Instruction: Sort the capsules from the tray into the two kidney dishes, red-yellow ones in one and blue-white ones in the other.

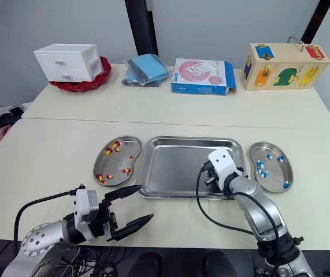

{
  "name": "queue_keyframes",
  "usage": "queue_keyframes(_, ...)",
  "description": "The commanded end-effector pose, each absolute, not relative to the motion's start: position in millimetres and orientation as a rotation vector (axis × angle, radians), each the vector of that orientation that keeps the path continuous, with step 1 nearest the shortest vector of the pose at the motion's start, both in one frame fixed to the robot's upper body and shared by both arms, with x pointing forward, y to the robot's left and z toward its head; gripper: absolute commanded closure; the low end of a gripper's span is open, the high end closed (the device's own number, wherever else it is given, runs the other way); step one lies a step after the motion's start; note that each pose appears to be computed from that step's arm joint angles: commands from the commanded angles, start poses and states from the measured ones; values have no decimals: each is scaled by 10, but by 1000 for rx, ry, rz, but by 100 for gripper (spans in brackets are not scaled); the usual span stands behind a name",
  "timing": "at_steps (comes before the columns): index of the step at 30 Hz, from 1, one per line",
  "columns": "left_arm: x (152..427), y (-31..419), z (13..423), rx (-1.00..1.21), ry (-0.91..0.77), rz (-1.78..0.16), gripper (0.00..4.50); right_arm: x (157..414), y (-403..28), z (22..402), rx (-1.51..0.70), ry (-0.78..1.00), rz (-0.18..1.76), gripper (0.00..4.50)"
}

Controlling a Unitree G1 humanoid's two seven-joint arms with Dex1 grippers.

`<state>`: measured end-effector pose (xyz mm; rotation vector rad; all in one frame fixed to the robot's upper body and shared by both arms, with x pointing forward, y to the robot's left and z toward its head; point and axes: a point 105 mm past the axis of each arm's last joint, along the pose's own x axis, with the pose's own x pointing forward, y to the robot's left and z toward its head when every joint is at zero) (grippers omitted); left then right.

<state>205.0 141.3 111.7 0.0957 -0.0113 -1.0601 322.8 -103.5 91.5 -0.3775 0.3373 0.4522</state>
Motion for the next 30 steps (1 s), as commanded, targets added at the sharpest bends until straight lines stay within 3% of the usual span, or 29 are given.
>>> queue_keyframes(1, 2027, 1371, 1236, 79, -73, -1085, 0, 3183, -989, 987, -395, 298, 482, 446)
queue_keyframes(7, 1985, 1317, 1253, 78, -78, -1189, 0, 3053, -1115, 1262, -376, 189, 500, 446)
queue_keyframes(13, 2018, 1193, 1350, 72, -168, -1301, 0, 2822, -1768, 1554, -288, 127, 339, 446)
queue_keyframes(18, 2011, 1083, 1399, 62, -226, -1361, 0, 2718, -2226, 1508, -227, 186, 185, 446)
queue_keyframes(24, 2010, 1007, 1454, 51, -262, -1362, 0, 2716, -2424, 1373, -148, 233, 86, 446)
queue_keyframes(30, 2023, 996, 1501, 45, -281, -1338, 0, 2720, -2521, 1327, -113, 230, 46, 282)
